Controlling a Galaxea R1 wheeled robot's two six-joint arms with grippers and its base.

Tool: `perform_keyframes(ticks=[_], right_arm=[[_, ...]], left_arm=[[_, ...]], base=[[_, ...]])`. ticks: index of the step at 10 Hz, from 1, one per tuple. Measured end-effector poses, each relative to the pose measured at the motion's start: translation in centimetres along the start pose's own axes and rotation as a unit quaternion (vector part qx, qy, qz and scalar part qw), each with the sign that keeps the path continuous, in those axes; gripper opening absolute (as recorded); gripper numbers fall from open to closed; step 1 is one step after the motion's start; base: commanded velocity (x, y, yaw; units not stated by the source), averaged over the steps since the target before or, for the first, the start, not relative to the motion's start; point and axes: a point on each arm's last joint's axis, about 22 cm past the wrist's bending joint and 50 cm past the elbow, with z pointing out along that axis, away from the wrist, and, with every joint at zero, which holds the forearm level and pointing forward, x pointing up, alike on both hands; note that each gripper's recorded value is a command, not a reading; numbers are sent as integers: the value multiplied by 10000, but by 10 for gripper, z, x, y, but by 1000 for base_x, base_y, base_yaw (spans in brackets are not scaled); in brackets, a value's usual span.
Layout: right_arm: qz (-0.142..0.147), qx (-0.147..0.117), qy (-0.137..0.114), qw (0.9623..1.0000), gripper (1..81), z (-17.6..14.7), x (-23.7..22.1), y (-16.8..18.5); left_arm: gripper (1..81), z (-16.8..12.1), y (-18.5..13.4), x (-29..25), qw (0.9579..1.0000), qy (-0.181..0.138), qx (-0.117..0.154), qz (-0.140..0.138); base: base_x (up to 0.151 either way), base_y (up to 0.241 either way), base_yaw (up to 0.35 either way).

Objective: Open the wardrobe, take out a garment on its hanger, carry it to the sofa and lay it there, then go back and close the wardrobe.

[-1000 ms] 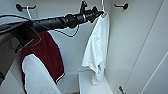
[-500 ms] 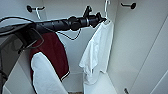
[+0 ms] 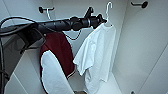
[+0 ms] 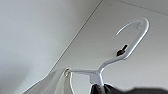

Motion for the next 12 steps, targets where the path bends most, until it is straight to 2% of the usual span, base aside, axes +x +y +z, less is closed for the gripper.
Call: perform_keyframes(ticks=[3, 5, 8, 10, 12], right_arm=[[3, 0, -10, 10000, 811, 0, -2, 0], [5, 6, -5, 10000, 811, 0, -2, -1], [7, 26, 0, 10000, 811, 0, -2, -3], [9, 26, 2, 10000, 811, 0, -2, -3], [5, 26, 0, 10000, 811, 0, -2, -3]], left_arm=[[10, 14, 24, -27, 9994, -259, -227, 22], [10, 17, 40, -62, 9973, -536, -488, -69], [10, 19, 53, -119, 9911, -894, -898, -401], [10, 7, 66, -131, 9863, -882, -1273, -559], [10, -8, 67, -143, 9822, -880, -1493, -718]], base=[[0, 0, 0], [0, 0, 0], [0, 0, 0], [0, 0, 0], [0, 0, 0]])
